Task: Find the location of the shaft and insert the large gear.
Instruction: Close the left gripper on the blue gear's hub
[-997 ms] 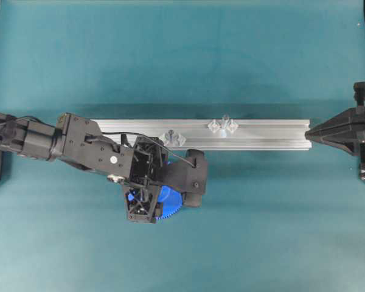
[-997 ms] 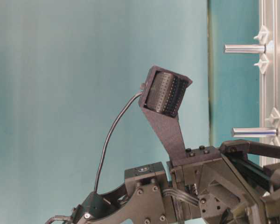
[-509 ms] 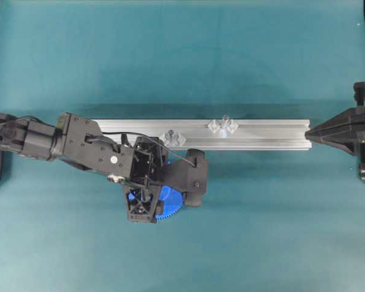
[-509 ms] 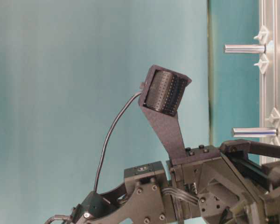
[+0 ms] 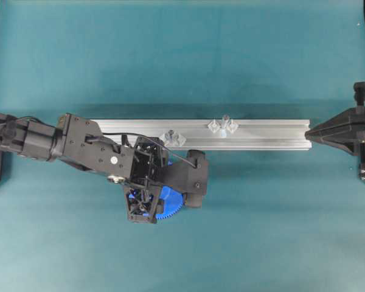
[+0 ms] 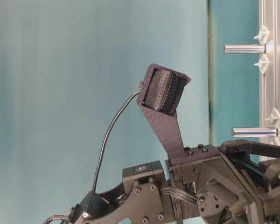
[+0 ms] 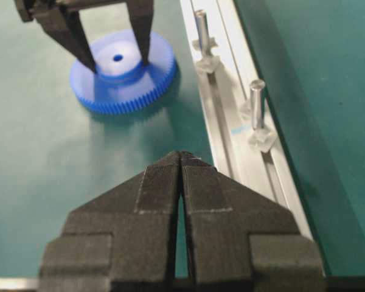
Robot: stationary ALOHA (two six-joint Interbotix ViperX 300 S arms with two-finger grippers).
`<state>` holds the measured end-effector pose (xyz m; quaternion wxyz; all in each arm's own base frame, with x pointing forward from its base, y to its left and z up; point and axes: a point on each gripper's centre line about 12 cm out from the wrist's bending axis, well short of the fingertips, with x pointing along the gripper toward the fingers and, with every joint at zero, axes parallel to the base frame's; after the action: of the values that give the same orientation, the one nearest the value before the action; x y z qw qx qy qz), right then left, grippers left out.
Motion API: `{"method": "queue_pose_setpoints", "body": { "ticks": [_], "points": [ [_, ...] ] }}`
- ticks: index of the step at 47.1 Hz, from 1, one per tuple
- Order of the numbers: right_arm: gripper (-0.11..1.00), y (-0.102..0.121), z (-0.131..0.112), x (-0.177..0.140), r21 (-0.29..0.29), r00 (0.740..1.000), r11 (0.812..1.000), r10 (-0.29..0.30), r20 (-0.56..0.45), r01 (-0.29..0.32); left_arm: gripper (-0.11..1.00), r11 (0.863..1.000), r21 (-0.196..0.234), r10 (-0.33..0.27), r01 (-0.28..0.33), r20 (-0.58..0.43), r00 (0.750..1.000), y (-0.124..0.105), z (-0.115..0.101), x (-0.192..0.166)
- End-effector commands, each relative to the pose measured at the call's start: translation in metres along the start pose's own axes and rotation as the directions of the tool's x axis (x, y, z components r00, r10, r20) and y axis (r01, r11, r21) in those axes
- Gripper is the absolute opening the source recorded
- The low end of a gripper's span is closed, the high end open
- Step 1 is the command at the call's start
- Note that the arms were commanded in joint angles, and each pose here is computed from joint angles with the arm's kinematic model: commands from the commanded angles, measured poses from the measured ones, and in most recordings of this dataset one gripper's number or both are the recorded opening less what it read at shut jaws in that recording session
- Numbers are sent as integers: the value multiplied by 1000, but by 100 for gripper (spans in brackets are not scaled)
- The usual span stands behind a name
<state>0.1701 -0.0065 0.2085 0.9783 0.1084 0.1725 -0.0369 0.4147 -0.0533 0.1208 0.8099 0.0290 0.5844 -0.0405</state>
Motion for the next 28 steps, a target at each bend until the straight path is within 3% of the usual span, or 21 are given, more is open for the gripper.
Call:
{"method": "queue_pose_setpoints", "body": {
  "ticks": [1, 28],
  "points": [
    [1, 0, 3, 1, 12, 1000, 1000, -1, 8, 1, 71, 1000, 1, 2, -3, 11, 1000, 1, 2, -2],
    [1, 0, 3, 0, 12, 1000, 1000, -2, 7, 1, 71, 1000, 3, 1, -1, 89, 996, 1, 26, -25]
  ]
}}
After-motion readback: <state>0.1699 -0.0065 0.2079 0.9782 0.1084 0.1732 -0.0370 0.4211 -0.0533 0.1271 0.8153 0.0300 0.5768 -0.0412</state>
